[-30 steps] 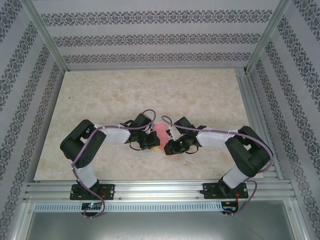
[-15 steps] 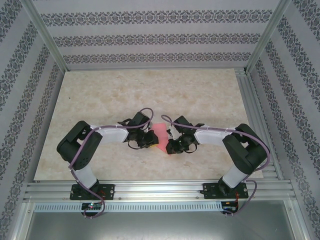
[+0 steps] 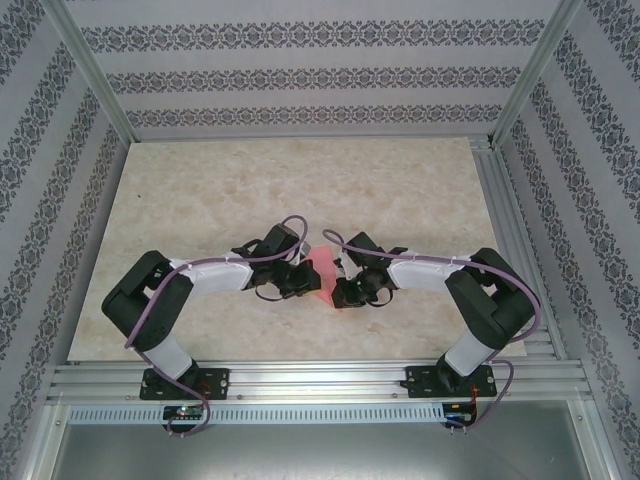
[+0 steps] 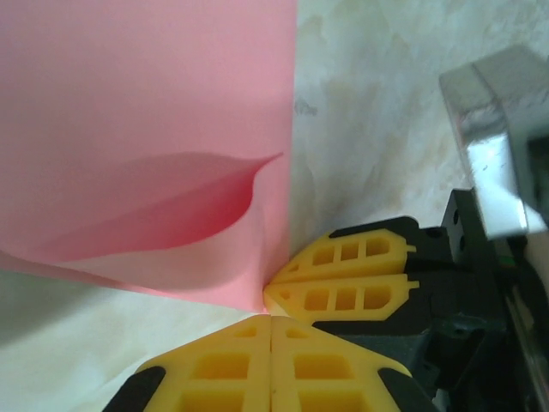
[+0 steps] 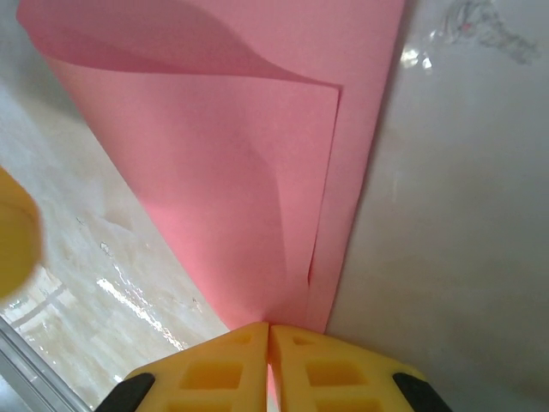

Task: Fold a paper plane with a square sheet of paper (fold left side to right side)
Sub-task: Third fold the triangle at the center of the table.

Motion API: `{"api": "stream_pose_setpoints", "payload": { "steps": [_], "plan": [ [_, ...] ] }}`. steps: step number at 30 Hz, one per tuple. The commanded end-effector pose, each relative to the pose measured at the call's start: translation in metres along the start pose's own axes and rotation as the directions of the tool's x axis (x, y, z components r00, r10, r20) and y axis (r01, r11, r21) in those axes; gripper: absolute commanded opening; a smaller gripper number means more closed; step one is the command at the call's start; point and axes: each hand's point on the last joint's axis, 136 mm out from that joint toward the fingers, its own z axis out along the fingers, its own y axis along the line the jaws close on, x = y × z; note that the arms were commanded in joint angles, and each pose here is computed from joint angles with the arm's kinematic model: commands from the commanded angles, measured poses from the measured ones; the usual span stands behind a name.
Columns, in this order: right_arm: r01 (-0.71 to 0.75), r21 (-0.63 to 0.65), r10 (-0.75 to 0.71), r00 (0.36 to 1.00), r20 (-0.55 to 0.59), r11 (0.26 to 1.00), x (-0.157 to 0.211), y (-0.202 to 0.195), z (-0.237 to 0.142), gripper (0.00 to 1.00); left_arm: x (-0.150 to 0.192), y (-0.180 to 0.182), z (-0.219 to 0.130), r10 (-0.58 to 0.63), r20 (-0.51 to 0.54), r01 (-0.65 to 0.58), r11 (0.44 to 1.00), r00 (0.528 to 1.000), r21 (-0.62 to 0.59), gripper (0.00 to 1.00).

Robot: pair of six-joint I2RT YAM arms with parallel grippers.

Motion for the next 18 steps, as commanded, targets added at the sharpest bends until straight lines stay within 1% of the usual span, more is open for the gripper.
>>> {"api": "stream_pose_setpoints", "payload": {
  "steps": [1, 5, 9, 18],
  "plan": [
    [-0.053, 0.217, 0.069, 0.995, -0.069, 0.975, 0.029, -0.051, 0.013, 0.11, 0.001, -0.014, 0.011, 0.001, -0.010, 0.000, 0.998, 1.000, 0.061, 0.08],
    [-0.053, 0.223, 0.070, 0.995, -0.069, 0.973, 0.030, -0.052, 0.012, 0.11, 0.003, -0.014, 0.020, -0.008, -0.020, 0.010, 0.998, 1.000, 0.058, 0.08],
    [-0.054, 0.222, 0.071, 0.995, -0.068, 0.974, 0.030, -0.052, 0.012, 0.11, 0.004, -0.003, 0.029, -0.041, -0.021, 0.041, 0.999, 0.999, 0.017, 0.08],
    [-0.053, 0.234, 0.072, 0.994, -0.076, 0.971, 0.033, -0.055, 0.012, 0.11, 0.002, 0.007, 0.037, -0.070, -0.011, 0.070, 0.998, 0.997, -0.001, 0.07]
  ]
}}
